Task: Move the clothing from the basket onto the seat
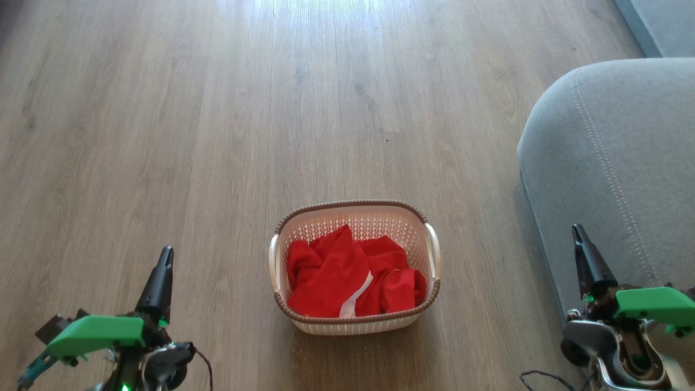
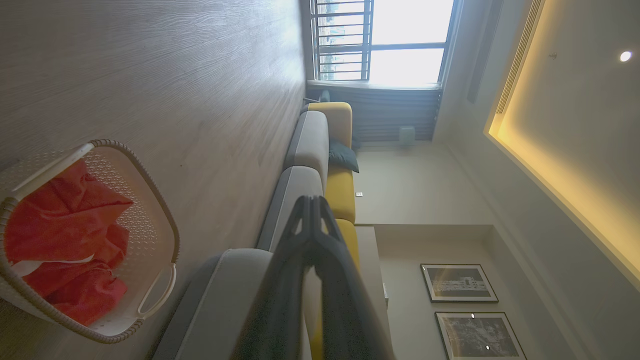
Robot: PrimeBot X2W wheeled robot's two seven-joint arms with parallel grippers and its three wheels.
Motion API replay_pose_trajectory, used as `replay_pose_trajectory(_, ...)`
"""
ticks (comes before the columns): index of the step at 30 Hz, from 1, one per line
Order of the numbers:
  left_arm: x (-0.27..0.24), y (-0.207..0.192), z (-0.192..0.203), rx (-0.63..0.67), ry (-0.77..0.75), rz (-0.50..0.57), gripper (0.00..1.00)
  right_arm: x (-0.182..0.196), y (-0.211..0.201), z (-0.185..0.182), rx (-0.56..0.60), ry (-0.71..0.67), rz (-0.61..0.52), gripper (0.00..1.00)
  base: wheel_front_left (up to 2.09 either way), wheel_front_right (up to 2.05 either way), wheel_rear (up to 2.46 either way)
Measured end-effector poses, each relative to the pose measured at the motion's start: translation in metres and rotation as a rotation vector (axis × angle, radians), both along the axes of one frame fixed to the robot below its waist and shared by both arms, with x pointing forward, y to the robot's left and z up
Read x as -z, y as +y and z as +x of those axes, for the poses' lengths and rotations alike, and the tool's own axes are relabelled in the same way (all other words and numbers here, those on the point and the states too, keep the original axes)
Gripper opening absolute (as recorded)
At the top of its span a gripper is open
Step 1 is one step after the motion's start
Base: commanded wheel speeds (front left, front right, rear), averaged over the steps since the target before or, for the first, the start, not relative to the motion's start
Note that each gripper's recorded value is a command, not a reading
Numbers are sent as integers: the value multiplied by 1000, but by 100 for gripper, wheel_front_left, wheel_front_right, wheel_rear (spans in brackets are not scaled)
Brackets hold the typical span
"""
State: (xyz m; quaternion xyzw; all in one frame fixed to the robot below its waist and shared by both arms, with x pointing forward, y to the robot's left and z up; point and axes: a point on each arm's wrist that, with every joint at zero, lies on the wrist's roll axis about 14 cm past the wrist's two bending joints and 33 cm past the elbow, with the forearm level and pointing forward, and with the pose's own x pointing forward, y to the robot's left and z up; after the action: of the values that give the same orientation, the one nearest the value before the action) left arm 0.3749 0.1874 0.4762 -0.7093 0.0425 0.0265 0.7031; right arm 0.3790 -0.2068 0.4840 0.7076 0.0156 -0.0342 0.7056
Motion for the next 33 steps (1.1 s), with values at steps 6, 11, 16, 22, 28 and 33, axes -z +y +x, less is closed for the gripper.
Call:
replay_pose_trajectory(6, 0, 0, 0, 0, 0, 0, 0, 0, 0, 0, 0, 0, 0, 0, 0, 0, 0)
replay_pose_trajectory(11, 0, 0, 0, 0, 0, 0, 0, 0, 0, 0, 0, 0, 0, 0, 0, 0, 0)
replay_pose_trajectory(16, 0, 0, 0, 0, 0, 0, 0, 0, 0, 0, 0, 0, 0, 0, 0, 0, 0)
replay_pose_trajectory(22, 0, 0, 0, 0, 0, 0, 0, 0, 0, 0, 0, 0, 0, 0, 0, 0, 0)
replay_pose_trajectory(28, 0, 0, 0, 0, 0, 0, 0, 0, 0, 0, 0, 0, 0, 0, 0, 0, 0)
replay_pose_trajectory(33, 0, 0, 0, 0, 0, 0, 0, 0, 0, 0, 0, 0, 0, 0, 0, 0, 0)
